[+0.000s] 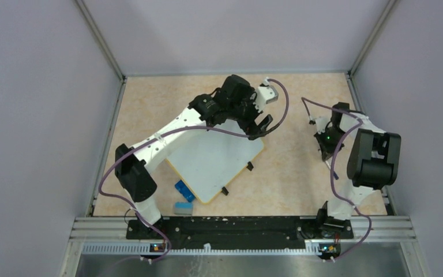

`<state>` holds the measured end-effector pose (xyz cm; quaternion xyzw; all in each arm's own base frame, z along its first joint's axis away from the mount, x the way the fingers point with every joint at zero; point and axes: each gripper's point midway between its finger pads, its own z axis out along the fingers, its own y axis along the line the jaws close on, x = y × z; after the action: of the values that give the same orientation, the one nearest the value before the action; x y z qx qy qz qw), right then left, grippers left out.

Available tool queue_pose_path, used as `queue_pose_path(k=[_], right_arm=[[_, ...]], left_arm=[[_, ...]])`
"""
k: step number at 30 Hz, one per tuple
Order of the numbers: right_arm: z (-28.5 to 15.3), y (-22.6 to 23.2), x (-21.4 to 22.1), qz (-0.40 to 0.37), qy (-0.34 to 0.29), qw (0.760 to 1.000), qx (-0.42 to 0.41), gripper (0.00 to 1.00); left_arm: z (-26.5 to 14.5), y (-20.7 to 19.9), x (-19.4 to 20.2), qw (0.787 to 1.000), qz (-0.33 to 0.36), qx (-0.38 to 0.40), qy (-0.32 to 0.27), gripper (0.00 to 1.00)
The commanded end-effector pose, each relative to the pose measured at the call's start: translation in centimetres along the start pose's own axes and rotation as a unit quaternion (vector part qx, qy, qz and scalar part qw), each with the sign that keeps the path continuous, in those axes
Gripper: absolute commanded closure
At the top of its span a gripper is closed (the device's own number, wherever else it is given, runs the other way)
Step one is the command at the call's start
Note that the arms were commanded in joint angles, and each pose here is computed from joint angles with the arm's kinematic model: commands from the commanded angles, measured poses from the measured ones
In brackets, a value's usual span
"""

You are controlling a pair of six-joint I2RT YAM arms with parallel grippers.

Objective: Write a sentence on the whiteboard
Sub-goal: Pick up the whiteboard marker from the center of the board, then pass from the right arm to the left

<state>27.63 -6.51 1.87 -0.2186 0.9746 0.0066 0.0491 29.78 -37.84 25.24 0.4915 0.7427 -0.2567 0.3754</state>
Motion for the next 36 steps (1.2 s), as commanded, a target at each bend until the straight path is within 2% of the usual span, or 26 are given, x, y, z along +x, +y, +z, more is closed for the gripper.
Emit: queue_pose_path(k=[1,6,10,13,17,20,21,24,27,32,36], right_arm=[[-6.4,2.5,-6.7,0.014,-0.152,0.986,-0.066,1.00],[-15.9,4.4,-12.2,0.016,-0.303,0.946,-0.110,1.00],[-24.0,6.5,-15.5,0.019,-0.419,0.894,-0.159,1.00],[-29.2,8.0,-17.0,0.043,-0.481,0.853,-0.201,1.00],[-33.7,9.3,-17.9,0.059,-0.545,0.802,-0.237,1.00],[-35.4,9.7,-18.1,0.089,-0.581,0.771,-0.245,1.00],[-35.8,9.3,-18.3,0.104,-0.592,0.766,-0.226,1.00],[-35.7,9.3,-18.6,0.134,-0.587,0.775,-0.192,1.00],[-35.3,10.2,-18.8,0.156,-0.573,0.778,-0.205,1.00],[-35.2,12.0,-18.4,0.177,-0.576,0.757,-0.252,1.00],[-34.7,12.7,-18.1,0.186,-0.575,0.754,-0.257,1.00]], left_arm=[[-3.5,-0.7,-4.4,0.997,0.007,0.021,-0.068,0.01],[-5.2,-0.4,-6.1,0.995,0.011,0.025,-0.100,0.01],[-6.5,-0.5,-7.5,0.992,0.017,0.029,-0.120,0.01],[-7.2,-0.8,-8.2,0.991,0.009,0.034,-0.132,0.01],[-7.2,-1.5,-8.5,0.988,-0.013,0.054,-0.147,0.01],[-7.0,-0.8,-9.3,0.985,-0.023,0.036,-0.168,0.01],[-6.9,-0.5,-9.6,0.984,-0.024,0.030,-0.173,0.01],[-6.0,-0.8,-10.1,0.982,-0.006,0.044,-0.184,0.01],[-4.7,-0.3,-10.2,0.983,-0.005,0.032,-0.183,0.01],[-3.1,0.2,-10.8,0.981,-0.021,0.028,-0.192,0.07],[-1.7,-0.6,-10.8,0.980,-0.021,0.041,-0.193,0.10]])
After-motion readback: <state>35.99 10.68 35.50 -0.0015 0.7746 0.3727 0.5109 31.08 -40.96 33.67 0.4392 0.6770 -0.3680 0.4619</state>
